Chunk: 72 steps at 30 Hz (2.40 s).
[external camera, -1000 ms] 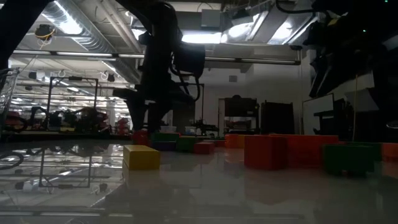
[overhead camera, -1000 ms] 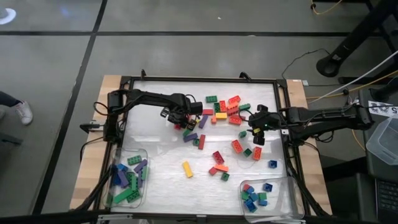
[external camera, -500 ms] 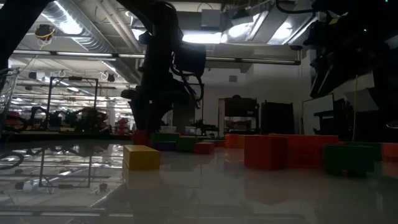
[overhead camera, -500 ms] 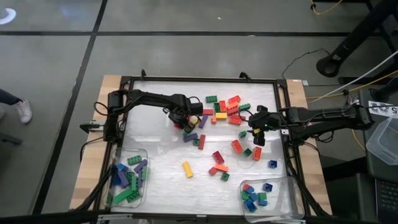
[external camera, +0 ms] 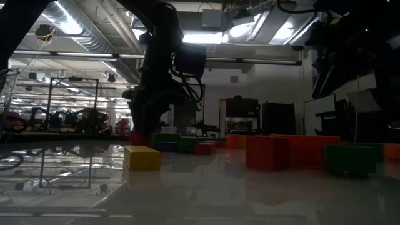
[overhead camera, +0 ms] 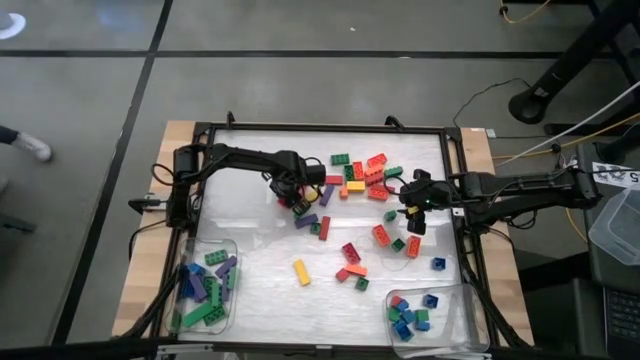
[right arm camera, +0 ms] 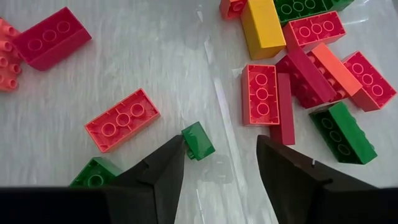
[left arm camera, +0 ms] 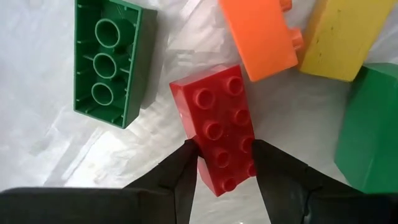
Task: Sort blocks by size
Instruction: Put the large red game piece into the left transparent bin
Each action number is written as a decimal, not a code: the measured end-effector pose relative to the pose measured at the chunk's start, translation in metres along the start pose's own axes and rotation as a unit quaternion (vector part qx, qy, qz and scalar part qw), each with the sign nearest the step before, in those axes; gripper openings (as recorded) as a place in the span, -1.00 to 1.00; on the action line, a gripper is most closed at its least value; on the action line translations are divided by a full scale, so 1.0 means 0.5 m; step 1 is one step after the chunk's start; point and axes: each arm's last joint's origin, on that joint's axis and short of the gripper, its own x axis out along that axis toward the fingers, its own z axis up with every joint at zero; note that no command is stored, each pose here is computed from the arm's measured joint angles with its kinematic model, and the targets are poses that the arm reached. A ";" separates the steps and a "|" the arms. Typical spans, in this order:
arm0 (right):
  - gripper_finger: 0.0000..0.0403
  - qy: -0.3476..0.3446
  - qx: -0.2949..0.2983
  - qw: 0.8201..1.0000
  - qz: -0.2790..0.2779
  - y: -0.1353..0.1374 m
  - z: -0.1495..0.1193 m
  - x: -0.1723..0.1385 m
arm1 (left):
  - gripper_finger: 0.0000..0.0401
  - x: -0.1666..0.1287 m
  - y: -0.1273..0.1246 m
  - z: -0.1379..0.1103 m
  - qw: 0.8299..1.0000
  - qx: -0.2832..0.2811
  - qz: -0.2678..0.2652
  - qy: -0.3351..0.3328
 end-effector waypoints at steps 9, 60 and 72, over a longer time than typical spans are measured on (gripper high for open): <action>-0.01 0.001 0.001 1.000 0.000 0.000 0.000 0.000 | -0.30 -0.018 -0.003 0.001 0.999 -0.009 -0.043 0.022; -0.01 0.001 0.006 1.000 0.000 0.000 0.000 0.000 | 0.19 0.026 -0.032 -0.035 0.995 0.038 -0.081 0.035; -0.01 0.027 0.056 0.998 -0.005 0.004 0.003 0.022 | -0.40 0.031 -0.026 -0.043 0.991 0.094 -0.083 0.046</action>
